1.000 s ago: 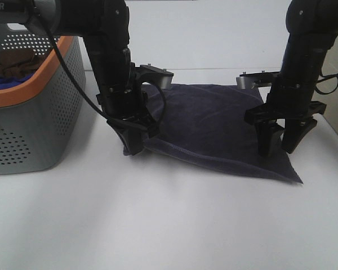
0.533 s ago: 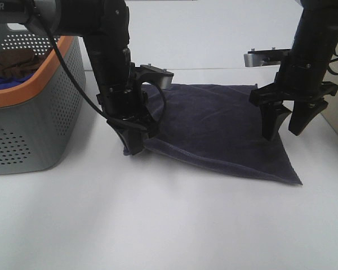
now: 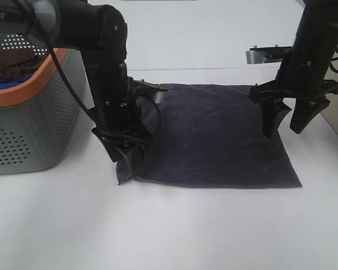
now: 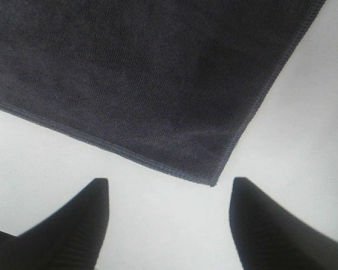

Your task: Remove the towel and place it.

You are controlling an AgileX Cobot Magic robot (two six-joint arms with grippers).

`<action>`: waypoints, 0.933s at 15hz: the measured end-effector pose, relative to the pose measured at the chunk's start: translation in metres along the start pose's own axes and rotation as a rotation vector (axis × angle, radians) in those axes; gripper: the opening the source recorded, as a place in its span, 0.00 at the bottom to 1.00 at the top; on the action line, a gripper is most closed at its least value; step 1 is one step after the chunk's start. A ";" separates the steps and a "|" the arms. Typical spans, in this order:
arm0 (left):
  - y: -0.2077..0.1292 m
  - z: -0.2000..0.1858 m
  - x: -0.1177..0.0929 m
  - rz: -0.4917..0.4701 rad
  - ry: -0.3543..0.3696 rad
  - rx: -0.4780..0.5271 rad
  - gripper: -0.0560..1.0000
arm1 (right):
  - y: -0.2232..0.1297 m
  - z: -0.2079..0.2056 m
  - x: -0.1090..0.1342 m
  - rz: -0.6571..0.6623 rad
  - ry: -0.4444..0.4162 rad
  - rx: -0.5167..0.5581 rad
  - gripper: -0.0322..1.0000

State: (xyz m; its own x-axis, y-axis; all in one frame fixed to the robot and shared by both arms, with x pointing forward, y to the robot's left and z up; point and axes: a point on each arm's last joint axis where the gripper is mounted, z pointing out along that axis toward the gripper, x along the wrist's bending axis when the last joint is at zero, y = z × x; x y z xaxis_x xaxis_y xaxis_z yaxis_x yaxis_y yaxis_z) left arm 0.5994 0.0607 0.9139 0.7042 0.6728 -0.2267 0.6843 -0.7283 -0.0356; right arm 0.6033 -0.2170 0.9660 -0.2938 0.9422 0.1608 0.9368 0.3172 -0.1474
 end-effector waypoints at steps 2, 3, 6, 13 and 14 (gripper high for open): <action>0.000 -0.005 -0.001 -0.006 0.004 -0.012 0.63 | -0.005 -0.014 0.003 0.008 -0.005 -0.040 0.57; -0.001 -0.010 -0.003 -0.009 0.007 -0.024 0.63 | -0.008 -0.022 0.004 0.016 -0.008 -0.062 0.57; -0.003 -0.026 -0.006 -0.051 0.022 -0.059 0.63 | -0.021 -0.049 0.011 0.060 -0.004 -0.142 0.57; -0.026 -0.114 -0.029 -0.251 0.069 -0.267 0.64 | -0.060 -0.110 0.030 0.067 0.031 -0.337 0.57; -0.031 -0.127 -0.034 -0.251 0.073 -0.300 0.64 | -0.064 -0.115 0.031 0.064 0.030 -0.355 0.57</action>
State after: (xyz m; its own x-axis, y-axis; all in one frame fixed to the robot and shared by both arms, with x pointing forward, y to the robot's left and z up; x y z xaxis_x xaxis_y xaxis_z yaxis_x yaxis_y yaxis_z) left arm 0.5787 0.0771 1.0461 0.5124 0.8404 -0.1768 0.8541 -0.4772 0.2070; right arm 0.5559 -0.2206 1.0929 -0.2319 0.9537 0.1916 0.9622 0.1960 0.1891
